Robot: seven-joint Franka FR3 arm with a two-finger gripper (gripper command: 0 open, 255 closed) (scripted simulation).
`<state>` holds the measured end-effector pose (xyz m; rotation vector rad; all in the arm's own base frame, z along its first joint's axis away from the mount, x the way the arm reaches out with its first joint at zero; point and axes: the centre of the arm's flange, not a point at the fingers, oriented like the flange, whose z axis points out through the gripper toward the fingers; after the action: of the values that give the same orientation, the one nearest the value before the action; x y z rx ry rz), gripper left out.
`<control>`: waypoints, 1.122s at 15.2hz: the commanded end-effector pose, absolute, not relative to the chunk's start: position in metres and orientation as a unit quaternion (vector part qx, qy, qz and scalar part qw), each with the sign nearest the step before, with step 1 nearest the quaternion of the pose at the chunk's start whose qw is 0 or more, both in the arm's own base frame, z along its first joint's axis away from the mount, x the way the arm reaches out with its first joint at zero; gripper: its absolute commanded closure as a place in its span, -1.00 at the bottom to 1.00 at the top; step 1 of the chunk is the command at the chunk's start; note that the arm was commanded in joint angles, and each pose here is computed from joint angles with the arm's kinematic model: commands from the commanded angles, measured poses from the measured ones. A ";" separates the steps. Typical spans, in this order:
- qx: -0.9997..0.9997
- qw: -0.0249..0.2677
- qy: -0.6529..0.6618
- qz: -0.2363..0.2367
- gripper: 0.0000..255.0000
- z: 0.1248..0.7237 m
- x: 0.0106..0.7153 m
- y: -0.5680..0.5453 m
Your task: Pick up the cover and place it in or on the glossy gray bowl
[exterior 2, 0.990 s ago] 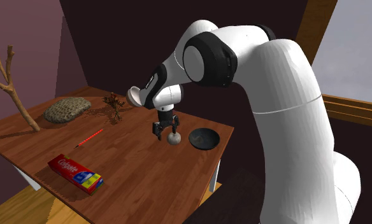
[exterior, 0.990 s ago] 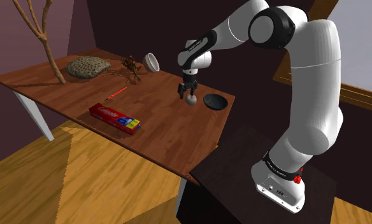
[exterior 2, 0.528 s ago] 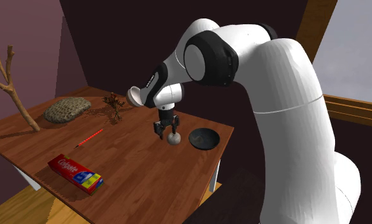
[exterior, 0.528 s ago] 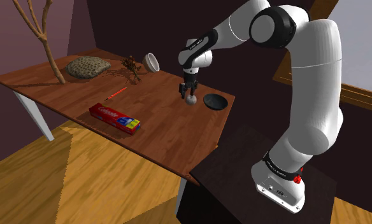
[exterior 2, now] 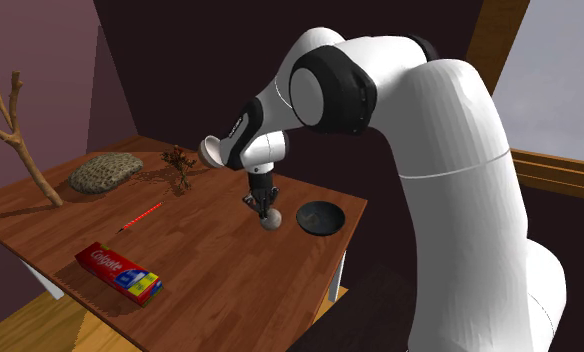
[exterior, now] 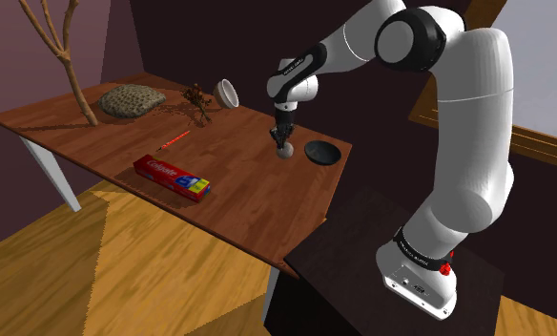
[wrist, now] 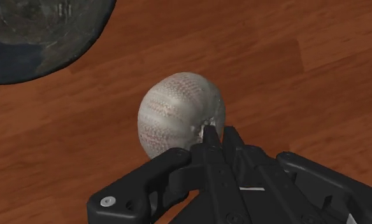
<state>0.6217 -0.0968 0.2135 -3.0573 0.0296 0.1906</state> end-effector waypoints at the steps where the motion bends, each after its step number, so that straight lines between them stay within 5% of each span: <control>1: -0.996 0.041 0.009 0.076 1.00 0.204 0.619 -0.094; 3: -0.997 0.041 0.008 0.069 1.00 0.212 0.621 -0.094; 4: -0.997 0.041 0.008 0.069 -1.00 0.212 0.621 -0.094; 7: -0.990 0.110 0.048 0.068 -1.00 0.212 0.639 -0.150; 17: -0.990 0.112 0.049 0.067 -1.00 0.173 0.634 -0.142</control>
<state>0.6452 -0.1538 0.1966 -2.9438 0.1563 0.0711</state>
